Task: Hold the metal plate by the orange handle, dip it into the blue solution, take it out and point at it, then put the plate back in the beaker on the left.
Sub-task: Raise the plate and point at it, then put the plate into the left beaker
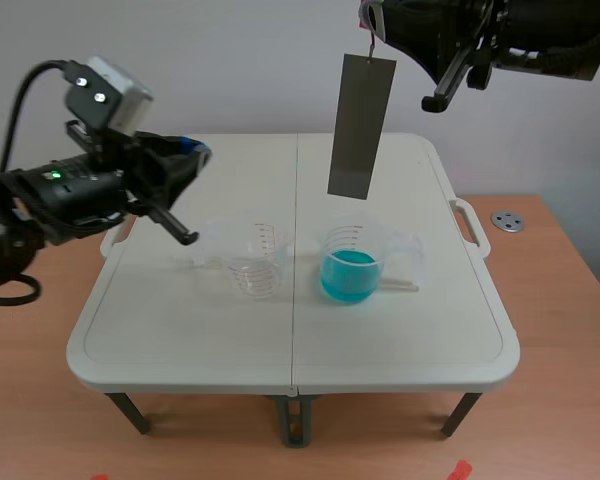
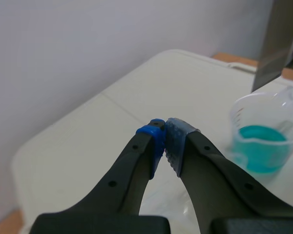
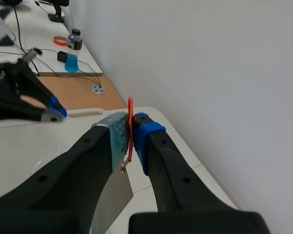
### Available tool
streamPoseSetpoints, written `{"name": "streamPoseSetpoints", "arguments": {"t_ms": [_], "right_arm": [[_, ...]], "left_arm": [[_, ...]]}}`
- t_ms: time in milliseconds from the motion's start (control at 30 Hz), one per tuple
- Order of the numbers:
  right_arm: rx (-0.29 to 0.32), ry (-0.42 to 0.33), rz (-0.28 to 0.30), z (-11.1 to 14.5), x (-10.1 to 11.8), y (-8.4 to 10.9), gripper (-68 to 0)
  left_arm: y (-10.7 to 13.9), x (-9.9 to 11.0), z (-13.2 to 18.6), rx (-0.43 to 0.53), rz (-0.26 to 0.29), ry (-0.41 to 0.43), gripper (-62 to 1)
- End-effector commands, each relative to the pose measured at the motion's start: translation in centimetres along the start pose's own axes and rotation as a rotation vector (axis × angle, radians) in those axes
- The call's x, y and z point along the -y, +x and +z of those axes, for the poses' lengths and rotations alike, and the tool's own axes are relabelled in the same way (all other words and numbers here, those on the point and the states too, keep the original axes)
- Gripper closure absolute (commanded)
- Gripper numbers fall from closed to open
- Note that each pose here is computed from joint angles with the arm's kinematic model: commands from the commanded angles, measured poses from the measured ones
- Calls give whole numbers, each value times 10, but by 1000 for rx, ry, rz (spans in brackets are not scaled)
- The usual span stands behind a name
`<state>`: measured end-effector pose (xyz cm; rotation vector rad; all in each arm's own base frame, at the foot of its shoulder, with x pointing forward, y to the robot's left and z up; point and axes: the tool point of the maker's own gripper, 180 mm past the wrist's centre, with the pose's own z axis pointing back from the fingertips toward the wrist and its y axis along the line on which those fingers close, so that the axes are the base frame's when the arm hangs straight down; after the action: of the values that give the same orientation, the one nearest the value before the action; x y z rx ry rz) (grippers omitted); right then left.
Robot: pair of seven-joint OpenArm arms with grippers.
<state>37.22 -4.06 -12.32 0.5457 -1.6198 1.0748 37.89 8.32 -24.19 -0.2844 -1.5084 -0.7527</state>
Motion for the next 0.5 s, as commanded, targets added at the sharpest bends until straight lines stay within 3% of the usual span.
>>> {"name": "streamPoseSetpoints", "arguments": {"t_ms": [0,133,267,367,467], "right_arm": [[37,-9,18,3,7,14,-11],[28,-9,17,3,7,13,-11],[20,-9,18,3,7,11,-11],[22,-9,17,2,7,12,-11],[25,-9,16,2,7,12,-11]], "left_arm": [[2,-20,23,1,-12,33,-12],[-7,-55,78,-62,-8,102,-12],[-31,-82,133,-184,-2,182,-12],[-55,-90,176,-299,-9,249,-12],[-83,-84,220,-422,9,299,-12]]}}
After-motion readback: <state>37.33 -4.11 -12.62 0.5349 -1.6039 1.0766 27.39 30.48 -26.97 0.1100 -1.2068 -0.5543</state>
